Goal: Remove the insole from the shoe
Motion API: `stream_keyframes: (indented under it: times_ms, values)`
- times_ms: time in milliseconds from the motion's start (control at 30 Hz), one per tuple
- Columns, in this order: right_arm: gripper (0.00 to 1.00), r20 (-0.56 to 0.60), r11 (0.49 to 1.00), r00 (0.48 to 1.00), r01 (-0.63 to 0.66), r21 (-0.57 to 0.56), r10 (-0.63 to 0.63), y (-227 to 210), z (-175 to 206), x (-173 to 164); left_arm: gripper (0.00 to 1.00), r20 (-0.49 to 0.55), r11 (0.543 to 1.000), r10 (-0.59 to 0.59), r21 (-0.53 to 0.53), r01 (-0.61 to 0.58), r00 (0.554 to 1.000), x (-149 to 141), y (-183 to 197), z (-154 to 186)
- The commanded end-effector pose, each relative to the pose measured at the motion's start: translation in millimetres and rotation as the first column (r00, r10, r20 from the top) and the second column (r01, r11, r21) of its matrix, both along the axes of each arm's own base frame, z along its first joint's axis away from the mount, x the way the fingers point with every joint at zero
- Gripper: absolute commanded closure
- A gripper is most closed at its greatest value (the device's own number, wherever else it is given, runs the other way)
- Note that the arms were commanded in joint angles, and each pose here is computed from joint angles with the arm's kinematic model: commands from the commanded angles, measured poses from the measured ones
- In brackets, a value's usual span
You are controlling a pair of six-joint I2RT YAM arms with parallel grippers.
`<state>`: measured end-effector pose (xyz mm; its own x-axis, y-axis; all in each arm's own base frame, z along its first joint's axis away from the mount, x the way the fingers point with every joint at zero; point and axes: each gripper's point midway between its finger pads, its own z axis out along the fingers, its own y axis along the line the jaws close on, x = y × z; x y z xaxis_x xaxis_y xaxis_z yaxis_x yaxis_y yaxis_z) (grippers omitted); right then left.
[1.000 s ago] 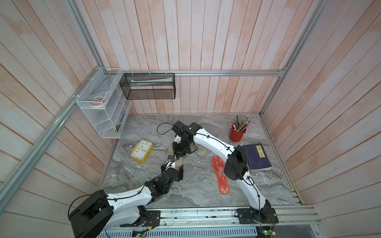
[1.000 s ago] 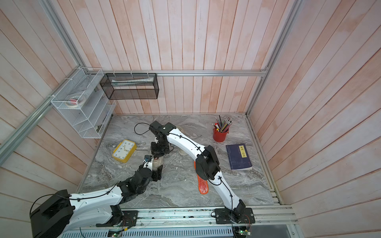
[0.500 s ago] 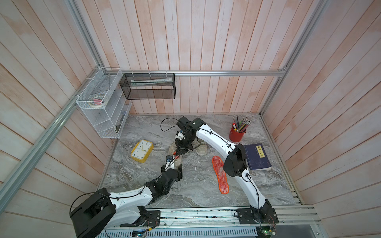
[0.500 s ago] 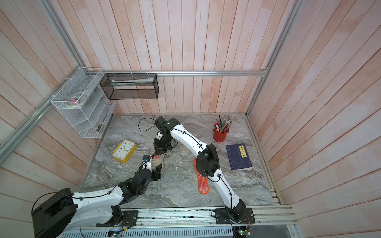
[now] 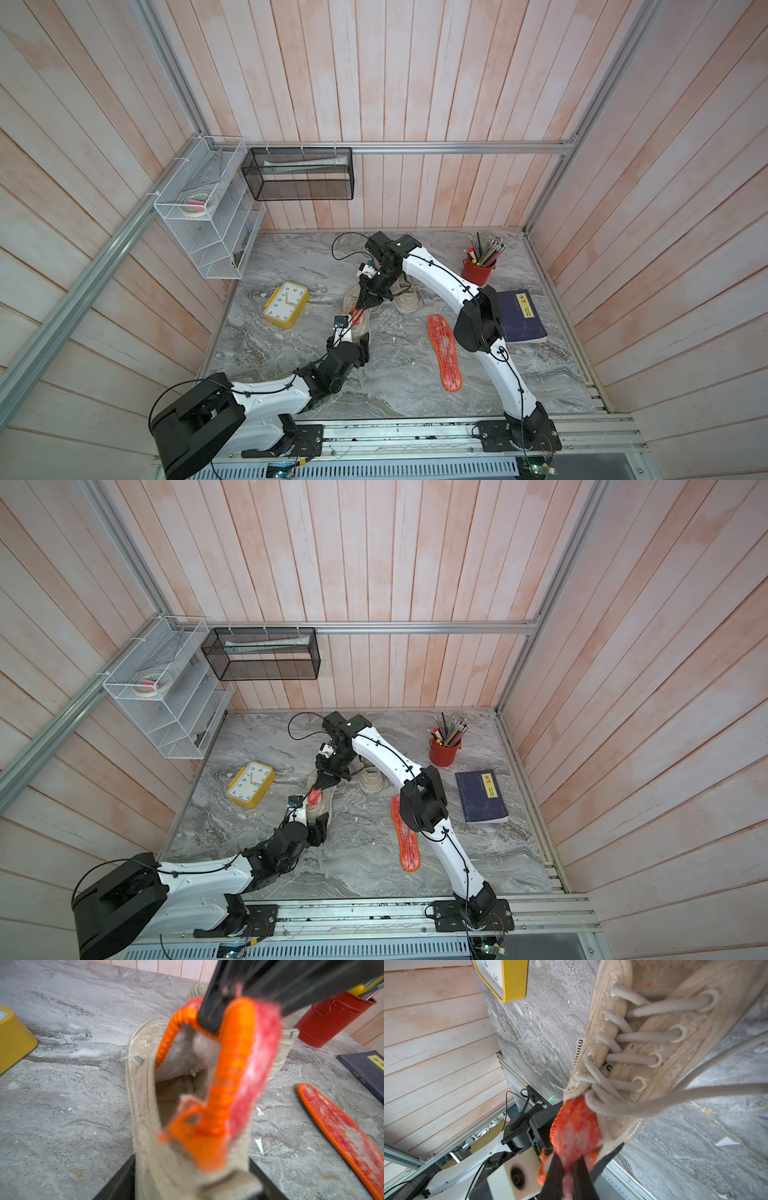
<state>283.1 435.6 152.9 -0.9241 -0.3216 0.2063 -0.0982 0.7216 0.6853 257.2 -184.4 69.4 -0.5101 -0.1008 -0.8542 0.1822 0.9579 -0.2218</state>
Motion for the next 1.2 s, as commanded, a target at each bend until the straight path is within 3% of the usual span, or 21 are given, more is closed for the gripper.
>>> stream_keyframes:
  times_ms: [0, 133, 267, 433, 567, 700, 967, 1167]
  values:
    - [1.00, 0.047, 0.990, 0.999, -0.015, 0.143, 0.008, -2, 53, 4, 0.52, -0.187, 0.993, 0.014, 0.120, 0.009, 0.982, -27, 23, -56]
    - [1.00, 0.046, 0.995, 0.999, -0.009, 0.097, 0.005, -4, 37, 7, 0.49, -0.202, 0.993, -0.006, 0.116, 0.030, 0.979, -27, 18, -60]
    - [1.00, 0.067, 1.000, 0.998, 0.012, 0.009, -0.013, -6, 11, 12, 0.24, -0.187, 0.995, -0.040, 0.086, 0.057, 0.982, -25, 9, -50]
    - [1.00, 0.099, 0.999, 0.994, 0.040, -0.032, -0.036, 3, -12, 19, 0.12, -0.143, 0.988, -0.154, -0.018, 0.153, 0.978, -31, -10, -20]
    - [1.00, 0.128, 0.996, 0.991, 0.045, -0.071, -0.036, 4, -27, 22, 0.12, -0.147, 0.961, -0.255, -0.144, 0.235, 0.956, -50, -21, 1]
    - [0.79, 0.163, 0.996, 0.986, 0.035, -0.082, -0.022, 6, -27, 22, 0.14, -0.175, 0.937, -0.279, -0.263, 0.228, 0.944, -66, -20, 14]
    - [0.54, 0.278, 0.996, 0.959, 0.070, -0.062, -0.050, -1, 10, 29, 0.26, -0.264, 0.916, -0.122, -0.401, 0.006, 0.957, -55, 0, 47]
    - [0.44, 0.373, 0.995, 0.924, 0.095, -0.004, -0.087, -10, 49, 27, 0.30, -0.358, 0.819, -0.098, -0.559, -0.130, 0.928, -34, 4, 78]
